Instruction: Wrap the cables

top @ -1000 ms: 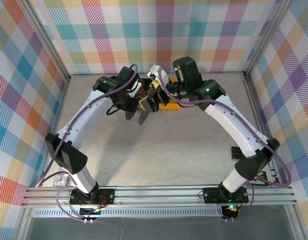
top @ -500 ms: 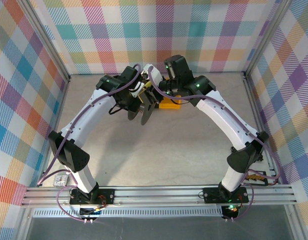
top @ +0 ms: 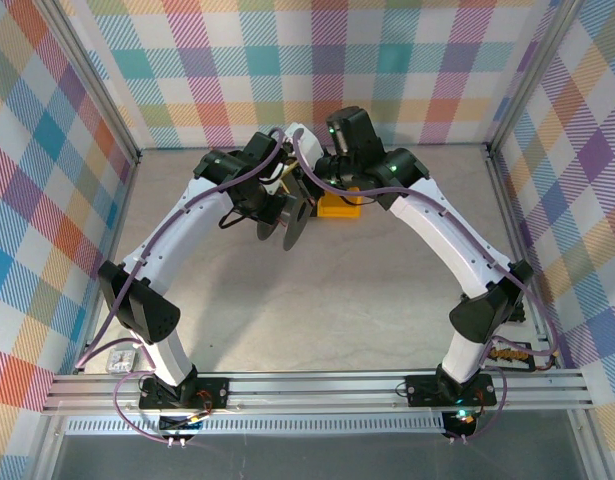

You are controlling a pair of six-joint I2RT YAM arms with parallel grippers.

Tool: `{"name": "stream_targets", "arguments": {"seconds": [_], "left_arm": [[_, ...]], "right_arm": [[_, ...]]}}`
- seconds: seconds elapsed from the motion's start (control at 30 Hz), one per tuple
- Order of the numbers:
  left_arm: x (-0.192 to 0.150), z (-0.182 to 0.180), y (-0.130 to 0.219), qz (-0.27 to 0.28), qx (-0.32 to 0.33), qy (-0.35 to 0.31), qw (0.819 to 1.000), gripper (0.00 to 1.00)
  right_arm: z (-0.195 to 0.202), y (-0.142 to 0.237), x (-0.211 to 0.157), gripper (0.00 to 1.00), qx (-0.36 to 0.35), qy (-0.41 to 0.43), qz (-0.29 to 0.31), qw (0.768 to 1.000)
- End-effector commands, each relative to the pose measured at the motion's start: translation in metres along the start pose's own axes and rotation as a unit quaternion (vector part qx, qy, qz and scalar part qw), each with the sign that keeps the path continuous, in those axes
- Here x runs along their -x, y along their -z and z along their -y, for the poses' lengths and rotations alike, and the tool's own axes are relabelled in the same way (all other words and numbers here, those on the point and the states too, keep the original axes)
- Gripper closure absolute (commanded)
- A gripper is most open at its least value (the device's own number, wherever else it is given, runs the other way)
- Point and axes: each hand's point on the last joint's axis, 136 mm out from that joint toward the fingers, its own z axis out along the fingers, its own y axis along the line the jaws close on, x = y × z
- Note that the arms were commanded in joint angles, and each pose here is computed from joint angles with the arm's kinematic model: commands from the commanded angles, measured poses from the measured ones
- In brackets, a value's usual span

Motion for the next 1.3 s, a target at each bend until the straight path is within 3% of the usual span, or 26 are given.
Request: {"name": "stream_targets", "arguments": {"seconds": [0.0, 0.3, 0.5, 0.7, 0.87, 1.1, 1.27], "left_arm": [[0.009, 0.004, 0.014, 0.026, -0.004, 0.006, 1.0, 1.0], [0.015, -0.008, 0.003, 0.021, 0.01, 0.04, 0.999, 1.0], [0.03, -0.029, -0.006, 0.035, 0.005, 0.092, 0.995, 1.0], [0.049, -0.037, -0.002, 0.058, -0.019, 0.115, 0.991, 1.0], [0.064, -0.041, 0.007, 0.079, -0.025, 0.125, 0.989, 1.0], [0.082, -0.044, 0.032, 0.123, -0.044, 0.145, 0.981, 1.0], [0.094, -0.048, 0.066, 0.187, -0.065, 0.162, 0.967, 1.0]], "right_arm": [[-0.006, 0.004, 0.007, 1.0, 0.005, 0.01, 0.004, 1.0], [-0.03, 0.033, 0.019, 1.0, 0.022, 0.023, 0.054, 0.998], [-0.081, 0.05, 0.013, 1.0, 0.101, -0.037, 0.119, 0.987], [-0.129, 0.038, -0.027, 1.0, 0.163, -0.108, 0.135, 0.971], [-0.164, 0.016, -0.067, 1.0, 0.186, -0.109, 0.103, 0.971], [-0.169, -0.023, -0.124, 1.0, 0.177, -0.166, 0.036, 0.969], [-0.152, -0.033, -0.171, 1.0, 0.134, -0.2, 0.035, 0.97]]}}
